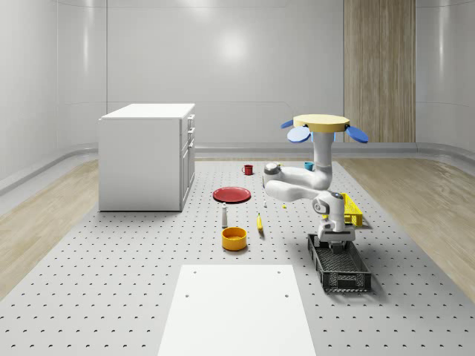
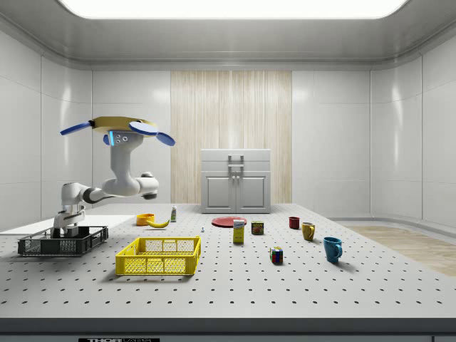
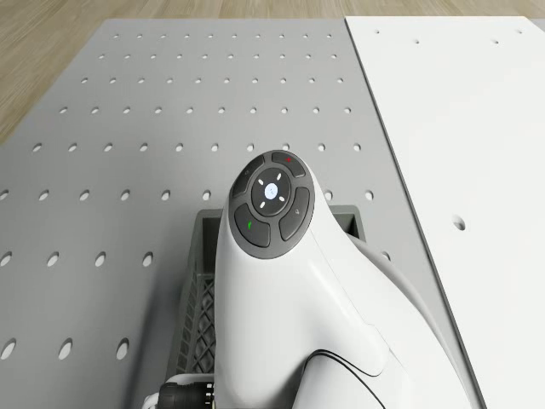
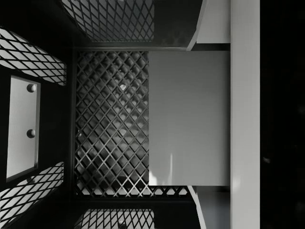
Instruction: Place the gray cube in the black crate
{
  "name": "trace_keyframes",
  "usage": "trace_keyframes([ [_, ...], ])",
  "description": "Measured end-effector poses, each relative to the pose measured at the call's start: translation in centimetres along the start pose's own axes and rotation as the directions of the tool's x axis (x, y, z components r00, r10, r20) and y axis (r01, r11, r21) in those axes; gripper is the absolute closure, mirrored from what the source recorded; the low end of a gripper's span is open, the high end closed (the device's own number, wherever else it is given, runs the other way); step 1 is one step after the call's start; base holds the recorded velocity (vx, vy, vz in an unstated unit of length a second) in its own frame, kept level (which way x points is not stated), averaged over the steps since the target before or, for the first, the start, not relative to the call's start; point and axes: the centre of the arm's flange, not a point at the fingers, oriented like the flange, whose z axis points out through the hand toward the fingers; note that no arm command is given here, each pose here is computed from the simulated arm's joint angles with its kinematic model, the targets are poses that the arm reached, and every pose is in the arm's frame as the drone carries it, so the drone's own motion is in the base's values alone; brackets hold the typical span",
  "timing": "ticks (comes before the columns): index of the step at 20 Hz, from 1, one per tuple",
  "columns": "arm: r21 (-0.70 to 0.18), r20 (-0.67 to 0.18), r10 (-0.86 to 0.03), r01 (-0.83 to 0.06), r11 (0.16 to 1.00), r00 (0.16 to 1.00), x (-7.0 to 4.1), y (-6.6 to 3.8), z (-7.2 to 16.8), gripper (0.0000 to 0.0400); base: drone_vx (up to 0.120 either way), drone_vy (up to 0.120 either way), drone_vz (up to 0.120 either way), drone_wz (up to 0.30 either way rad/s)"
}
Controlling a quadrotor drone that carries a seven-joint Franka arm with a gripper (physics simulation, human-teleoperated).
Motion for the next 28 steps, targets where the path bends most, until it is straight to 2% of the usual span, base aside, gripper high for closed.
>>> trace_keyframes([
  [2,0.0,0.0,0.0,0.0,1.0,1.0,0.0,0.0,0.0,0.015,0.12,0.0,0.0,0.0],
  [8,-0.042,0.042,0.001,0.001,0.999,0.999,0.4,-0.4,0.2,0.015,0.0,0.0,0.0,0.0],
  [16,-0.085,0.086,0.004,0.004,0.996,0.996,0.9,-0.9,2.1,0.015,0.0,0.0,0.0,0.0],
  [19,-0.091,0.091,0.004,0.004,0.996,0.996,0.9,-0.9,2.4,0.0077,0.0,0.0,0.0,0.0],
  [21,-0.093,0.093,0.004,0.004,0.996,0.996,0.9,-0.9,2.4,0.0047,0.0,0.0,0.0,0.0],
  [24,-0.096,0.096,0.005,0.004,0.995,0.995,1.0,-1.0,1.9,0.0022,0.0,0.0,0.0,0.0],
  [28,-0.097,0.097,0.005,0.005,0.995,0.995,1.0,-1.0,1.3,0.0008,0.0,0.0,0.0,0.0],
])
